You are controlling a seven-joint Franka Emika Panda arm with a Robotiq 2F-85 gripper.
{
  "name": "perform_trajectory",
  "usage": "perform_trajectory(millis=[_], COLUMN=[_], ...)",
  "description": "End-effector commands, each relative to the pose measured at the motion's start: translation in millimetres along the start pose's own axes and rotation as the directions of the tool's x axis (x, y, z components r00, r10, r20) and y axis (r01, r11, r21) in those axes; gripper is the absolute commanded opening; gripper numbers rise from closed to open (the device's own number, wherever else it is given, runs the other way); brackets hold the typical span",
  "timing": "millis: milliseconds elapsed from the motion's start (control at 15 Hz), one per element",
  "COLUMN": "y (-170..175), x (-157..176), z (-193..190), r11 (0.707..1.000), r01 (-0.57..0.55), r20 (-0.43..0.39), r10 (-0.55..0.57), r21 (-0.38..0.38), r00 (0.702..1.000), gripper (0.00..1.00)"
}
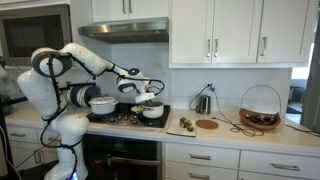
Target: Remove the lid from the pot and use the spatula to stir the contents inside.
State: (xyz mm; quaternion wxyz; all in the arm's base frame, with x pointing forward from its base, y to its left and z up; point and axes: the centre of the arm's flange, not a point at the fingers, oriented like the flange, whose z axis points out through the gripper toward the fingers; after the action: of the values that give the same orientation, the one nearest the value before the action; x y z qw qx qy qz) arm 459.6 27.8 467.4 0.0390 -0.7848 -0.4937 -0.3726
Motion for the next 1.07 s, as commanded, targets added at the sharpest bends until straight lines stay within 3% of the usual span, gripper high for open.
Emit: perform_trajectory(millis=[0,400,1000], y=[1.3,-7.2,-24.6], x=[25.4,45.7,97.8], z=[3.2,-10.5,-27.8], r11=[0.998,0.989,0.967], r01=[0.013,0.097,0.203], r20=[0.090,0.235,0.431], r10=[-0.008,-0.069,-0.119], r21=[-0.056,-0.111,-0.155], r00=[0.996,0.970,0.895], gripper=[0.08,0.08,0.08])
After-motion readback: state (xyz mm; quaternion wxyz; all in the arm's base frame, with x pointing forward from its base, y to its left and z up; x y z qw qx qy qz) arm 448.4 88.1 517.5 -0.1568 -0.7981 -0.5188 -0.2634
